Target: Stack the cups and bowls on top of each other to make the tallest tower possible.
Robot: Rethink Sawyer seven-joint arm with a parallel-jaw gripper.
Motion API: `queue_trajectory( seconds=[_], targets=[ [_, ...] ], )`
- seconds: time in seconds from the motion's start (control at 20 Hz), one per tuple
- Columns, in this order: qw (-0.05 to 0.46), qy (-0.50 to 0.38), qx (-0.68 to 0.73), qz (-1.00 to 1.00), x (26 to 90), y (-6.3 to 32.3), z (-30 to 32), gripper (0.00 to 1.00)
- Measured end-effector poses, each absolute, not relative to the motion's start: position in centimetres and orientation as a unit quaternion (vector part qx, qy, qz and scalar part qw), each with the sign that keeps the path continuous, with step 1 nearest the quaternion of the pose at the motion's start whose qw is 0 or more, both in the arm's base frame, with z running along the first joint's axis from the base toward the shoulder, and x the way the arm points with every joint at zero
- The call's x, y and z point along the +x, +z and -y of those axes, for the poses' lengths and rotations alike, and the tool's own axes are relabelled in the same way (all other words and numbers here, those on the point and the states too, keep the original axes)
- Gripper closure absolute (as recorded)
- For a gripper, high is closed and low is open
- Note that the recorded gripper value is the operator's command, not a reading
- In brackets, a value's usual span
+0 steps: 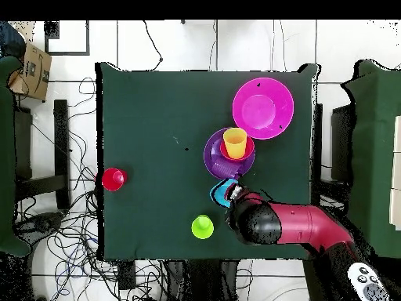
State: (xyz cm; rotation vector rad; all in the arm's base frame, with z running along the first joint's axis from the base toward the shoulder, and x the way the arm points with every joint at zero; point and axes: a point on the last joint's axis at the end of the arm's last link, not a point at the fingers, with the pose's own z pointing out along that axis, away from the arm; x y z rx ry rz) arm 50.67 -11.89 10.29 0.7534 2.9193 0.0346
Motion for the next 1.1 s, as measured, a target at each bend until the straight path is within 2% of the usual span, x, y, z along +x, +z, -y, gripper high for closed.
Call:
queue_trajectory(
  seconds=[0.5,0.9,0.95,1.1],
  targets=[
    [0.148,-0.011,0.228,-0.962,53.6,11.0,12.3,0.0],
    [0.173,-0.022,0.23,-0.957,54.4,11.9,13.3,0.0],
    [0.178,-0.025,0.23,-0.956,54.6,12.4,13.5,1.0],
    [0.18,-0.026,0.23,-0.956,54.7,12.5,13.6,1.0]
  ],
)
